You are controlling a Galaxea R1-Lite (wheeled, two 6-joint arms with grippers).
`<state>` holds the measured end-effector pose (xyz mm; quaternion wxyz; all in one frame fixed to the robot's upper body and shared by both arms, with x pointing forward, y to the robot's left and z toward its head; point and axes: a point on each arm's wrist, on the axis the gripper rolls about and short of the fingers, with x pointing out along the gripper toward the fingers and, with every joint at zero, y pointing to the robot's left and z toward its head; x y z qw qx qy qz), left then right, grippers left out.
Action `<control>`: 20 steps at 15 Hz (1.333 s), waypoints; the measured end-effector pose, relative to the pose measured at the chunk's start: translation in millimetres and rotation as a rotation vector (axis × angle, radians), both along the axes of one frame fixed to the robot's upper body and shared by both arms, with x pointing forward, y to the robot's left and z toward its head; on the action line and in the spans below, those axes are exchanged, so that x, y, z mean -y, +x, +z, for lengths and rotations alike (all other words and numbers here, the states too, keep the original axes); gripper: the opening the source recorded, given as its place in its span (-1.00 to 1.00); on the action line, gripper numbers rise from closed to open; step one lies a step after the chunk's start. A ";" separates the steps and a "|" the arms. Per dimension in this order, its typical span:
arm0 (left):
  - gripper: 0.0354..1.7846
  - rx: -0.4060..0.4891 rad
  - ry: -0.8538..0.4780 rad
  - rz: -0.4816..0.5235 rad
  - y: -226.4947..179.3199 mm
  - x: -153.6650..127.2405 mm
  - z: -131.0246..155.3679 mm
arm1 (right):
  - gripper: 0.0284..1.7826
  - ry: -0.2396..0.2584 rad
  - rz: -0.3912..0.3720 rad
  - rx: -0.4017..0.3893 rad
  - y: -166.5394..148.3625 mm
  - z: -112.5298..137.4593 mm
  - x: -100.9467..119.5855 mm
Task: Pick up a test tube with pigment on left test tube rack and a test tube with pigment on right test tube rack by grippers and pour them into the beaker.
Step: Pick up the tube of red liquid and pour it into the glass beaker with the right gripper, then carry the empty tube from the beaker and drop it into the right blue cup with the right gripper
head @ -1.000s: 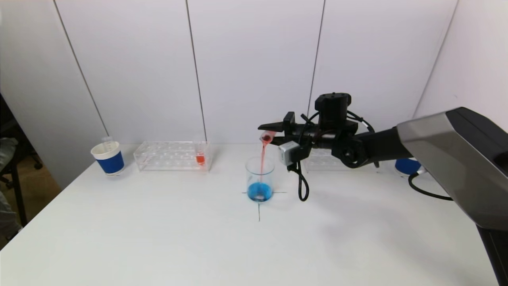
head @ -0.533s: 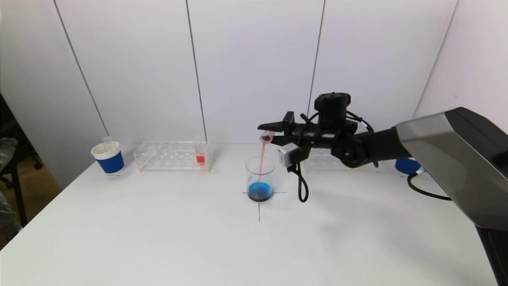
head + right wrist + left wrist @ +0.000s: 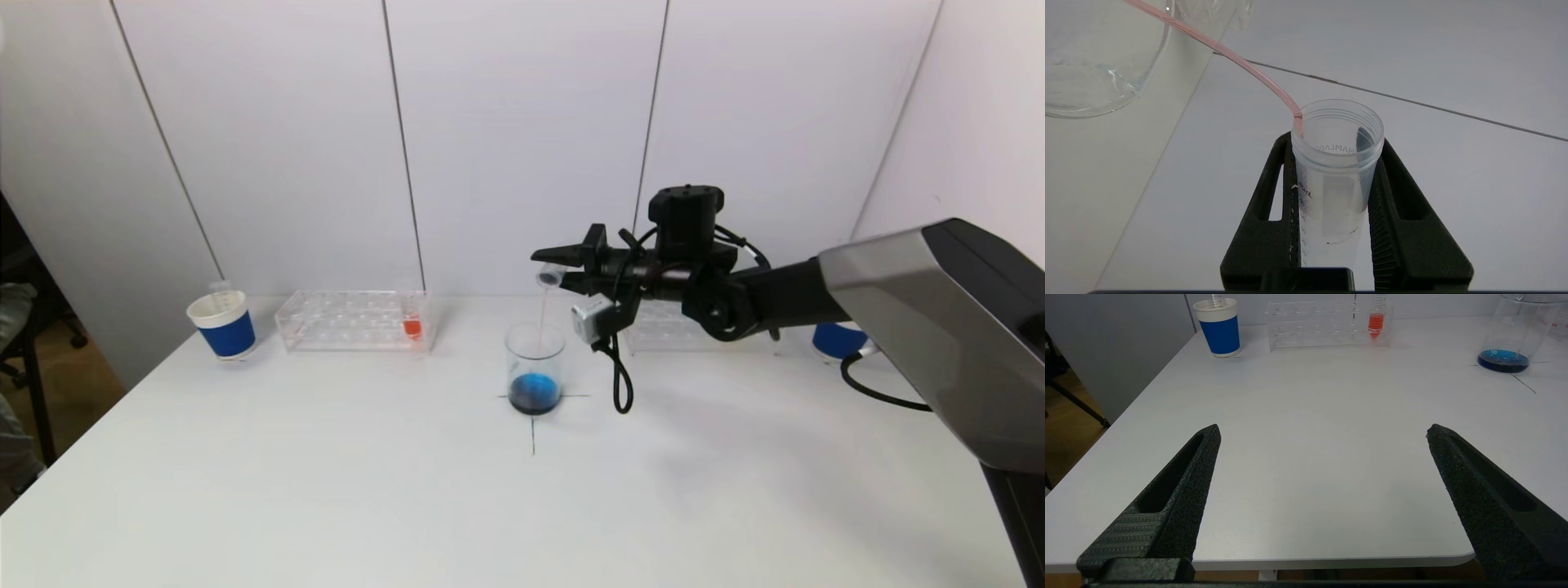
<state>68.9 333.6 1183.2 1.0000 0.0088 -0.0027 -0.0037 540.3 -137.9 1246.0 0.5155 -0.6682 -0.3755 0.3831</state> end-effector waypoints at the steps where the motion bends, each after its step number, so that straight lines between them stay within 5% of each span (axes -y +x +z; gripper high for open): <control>1: 0.98 0.000 0.000 0.000 0.0 0.0 0.0 | -0.43 -0.006 0.002 0.021 0.4 1.6 -0.2; 6: 0.98 0.000 0.000 0.000 0.0 0.0 0.0 | -0.43 -0.038 0.009 0.098 0.0 5.4 0.1; 13: 0.98 0.000 0.001 0.000 0.0 0.0 0.0 | -0.43 -0.034 0.009 0.086 -2.2 6.4 -1.4; 20: 0.98 0.000 0.000 0.000 0.0 0.0 0.0 | -0.43 0.135 -0.078 -0.126 -8.6 38.8 3.6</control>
